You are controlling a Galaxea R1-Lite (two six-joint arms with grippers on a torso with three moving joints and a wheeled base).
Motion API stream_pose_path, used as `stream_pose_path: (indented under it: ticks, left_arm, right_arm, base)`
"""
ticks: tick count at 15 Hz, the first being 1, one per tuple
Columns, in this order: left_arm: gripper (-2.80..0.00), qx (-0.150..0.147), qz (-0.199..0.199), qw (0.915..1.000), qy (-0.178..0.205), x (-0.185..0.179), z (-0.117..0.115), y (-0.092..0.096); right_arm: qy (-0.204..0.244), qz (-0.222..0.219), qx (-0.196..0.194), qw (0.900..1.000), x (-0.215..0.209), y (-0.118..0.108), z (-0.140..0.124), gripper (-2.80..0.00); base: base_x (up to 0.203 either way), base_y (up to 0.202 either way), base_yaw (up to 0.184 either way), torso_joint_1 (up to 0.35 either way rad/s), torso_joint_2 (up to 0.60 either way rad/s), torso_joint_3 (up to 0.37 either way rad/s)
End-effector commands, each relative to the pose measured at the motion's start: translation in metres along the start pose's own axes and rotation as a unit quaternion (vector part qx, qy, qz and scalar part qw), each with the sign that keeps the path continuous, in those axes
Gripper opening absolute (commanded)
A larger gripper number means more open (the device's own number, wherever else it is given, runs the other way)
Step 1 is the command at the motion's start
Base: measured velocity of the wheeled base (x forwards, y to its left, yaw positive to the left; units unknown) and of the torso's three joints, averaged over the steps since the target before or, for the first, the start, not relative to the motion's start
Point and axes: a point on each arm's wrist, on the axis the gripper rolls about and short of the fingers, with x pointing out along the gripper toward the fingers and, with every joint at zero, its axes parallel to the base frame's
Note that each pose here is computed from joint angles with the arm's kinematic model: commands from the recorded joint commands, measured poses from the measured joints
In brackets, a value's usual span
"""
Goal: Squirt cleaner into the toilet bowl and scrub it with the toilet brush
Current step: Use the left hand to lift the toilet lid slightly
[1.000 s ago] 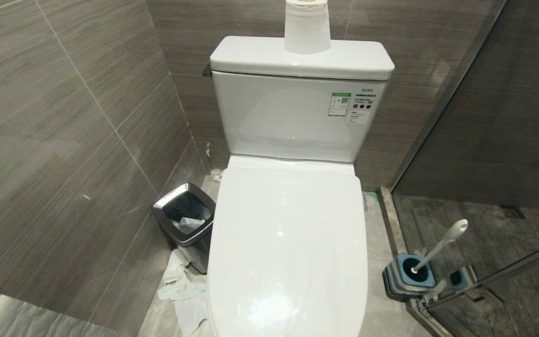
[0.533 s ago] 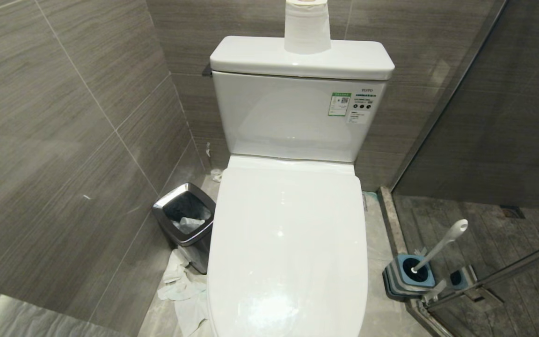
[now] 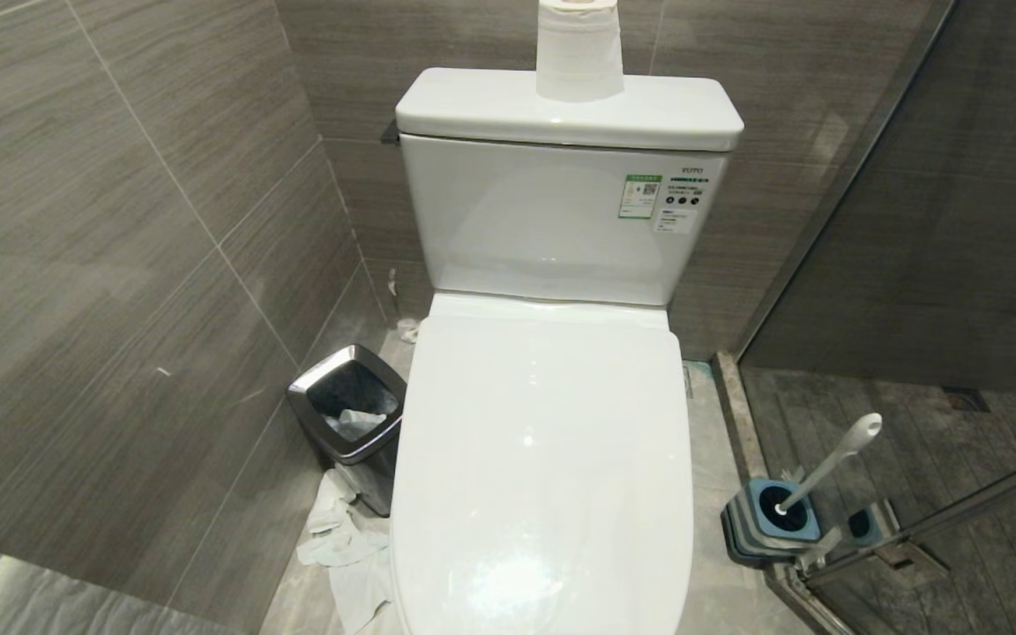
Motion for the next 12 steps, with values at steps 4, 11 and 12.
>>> stream_pose_path:
  ticks: [4,11,12]
  left_arm:
    - [-2.80,-0.001,0.000,1.0000,0.002,0.0004,-0.0013,-0.0001]
    - [-2.80,-0.005,0.000,1.0000,0.002,0.0001,-0.0006,-0.0001]
    - [-2.80,0.000,-0.003,1.0000,0.004,0.0000,-0.0008,-0.0002]
  right_arm:
    - [0.003,0.000,0.000,1.000,0.0004,0.0000,-0.0017,-2.80]
    - [0.003,0.000,0.000,1.000,0.0004,0.0000,-0.0017,-2.80]
    - [0.003,0.000,0.000,1.000,0.0004,0.0000,-0.0017,-2.80]
  base:
    - [0.000,0.000,0.000,0.000,0.00,0.000]
    - [0.000,0.000,0.000,0.000,0.00,0.000]
    - [0.000,0.000,0.000,0.000,0.00,0.000]
